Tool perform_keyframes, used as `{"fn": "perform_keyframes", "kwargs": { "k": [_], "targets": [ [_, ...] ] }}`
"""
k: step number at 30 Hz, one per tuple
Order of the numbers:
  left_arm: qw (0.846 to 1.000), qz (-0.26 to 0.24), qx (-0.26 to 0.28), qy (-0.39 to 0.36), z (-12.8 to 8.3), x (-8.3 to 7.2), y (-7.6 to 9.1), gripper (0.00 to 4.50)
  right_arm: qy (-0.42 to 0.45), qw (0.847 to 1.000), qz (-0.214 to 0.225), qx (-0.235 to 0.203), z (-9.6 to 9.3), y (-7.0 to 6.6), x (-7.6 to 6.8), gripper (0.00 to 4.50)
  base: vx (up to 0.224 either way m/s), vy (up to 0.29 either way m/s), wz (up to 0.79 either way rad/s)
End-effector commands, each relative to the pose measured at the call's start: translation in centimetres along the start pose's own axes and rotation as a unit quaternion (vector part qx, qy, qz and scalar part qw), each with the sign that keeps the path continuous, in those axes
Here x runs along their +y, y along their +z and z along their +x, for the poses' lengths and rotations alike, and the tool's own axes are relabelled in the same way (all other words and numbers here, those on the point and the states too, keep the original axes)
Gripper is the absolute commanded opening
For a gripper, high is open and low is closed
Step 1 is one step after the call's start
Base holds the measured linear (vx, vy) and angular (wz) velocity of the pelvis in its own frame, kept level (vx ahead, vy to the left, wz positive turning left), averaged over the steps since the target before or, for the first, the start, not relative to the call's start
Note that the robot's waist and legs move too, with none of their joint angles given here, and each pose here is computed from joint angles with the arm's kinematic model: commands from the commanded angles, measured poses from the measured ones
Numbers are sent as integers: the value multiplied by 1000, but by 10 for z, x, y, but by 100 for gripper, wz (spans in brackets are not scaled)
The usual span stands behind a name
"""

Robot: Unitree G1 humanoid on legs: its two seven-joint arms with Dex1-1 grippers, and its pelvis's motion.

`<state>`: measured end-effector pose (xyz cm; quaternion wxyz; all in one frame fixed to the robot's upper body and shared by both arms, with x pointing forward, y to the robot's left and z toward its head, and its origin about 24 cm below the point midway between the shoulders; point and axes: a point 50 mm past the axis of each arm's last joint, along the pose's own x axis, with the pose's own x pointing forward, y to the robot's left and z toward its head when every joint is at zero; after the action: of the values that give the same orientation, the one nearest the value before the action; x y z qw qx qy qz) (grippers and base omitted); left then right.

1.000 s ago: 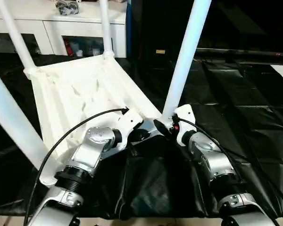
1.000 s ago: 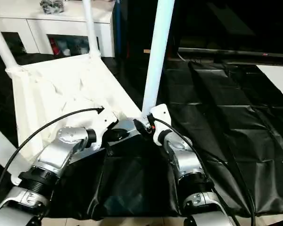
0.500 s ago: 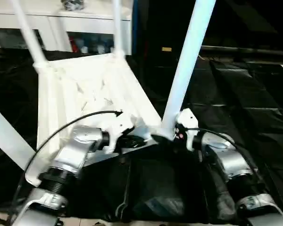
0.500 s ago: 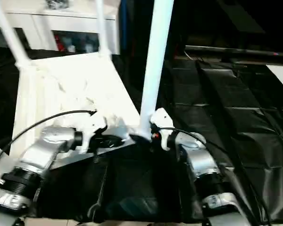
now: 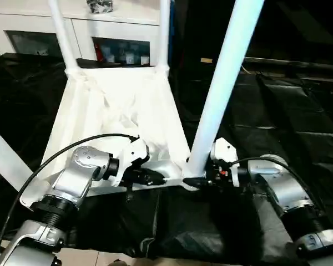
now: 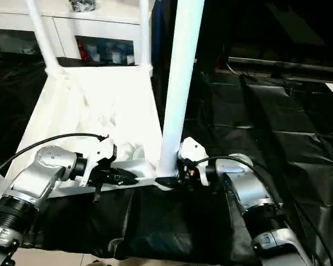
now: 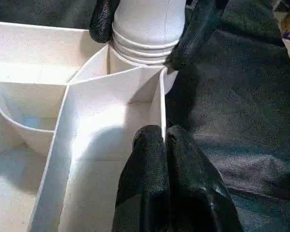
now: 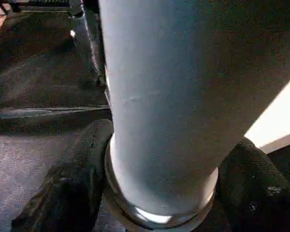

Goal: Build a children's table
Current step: Rotate leg to tighten

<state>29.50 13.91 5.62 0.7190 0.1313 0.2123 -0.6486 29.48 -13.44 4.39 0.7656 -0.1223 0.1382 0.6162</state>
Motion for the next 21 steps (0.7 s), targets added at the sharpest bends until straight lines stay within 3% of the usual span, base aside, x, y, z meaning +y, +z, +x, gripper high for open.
{"fn": "perform_keyframes", "kwargs": {
  "k": [1, 7, 11, 13, 18, 21],
  "targets": [
    [998, 45, -38, -30, 7, -3, 23, 0, 53, 999, 1, 6, 13, -2, 13, 279, 0, 0, 0],
    [999, 41, -33, -12, 11, -1, 21, 0, 48, 999, 17, -6, 15, -4, 18, 270, 0, 0, 0],
    [996, 31, -36, 77, 22, 11, 24, 0, -65, 996, 60, -20, 27, -9, 5, 270, 0, 0, 0],
    [992, 21, -42, 117, 31, 15, 28, 0, -146, 985, 84, -27, 36, -10, -4, 270, 0, 0, 0],
    [985, 1, -56, 163, 60, 13, 42, 0, -228, 960, 145, -72, 71, 5, -6, 270, 0, 0, 0],
    [983, 0, -52, 178, 70, 12, 46, 0, -229, 959, 143, -86, 90, 15, 2, 270, 0, 0, 0]
  ]
}}
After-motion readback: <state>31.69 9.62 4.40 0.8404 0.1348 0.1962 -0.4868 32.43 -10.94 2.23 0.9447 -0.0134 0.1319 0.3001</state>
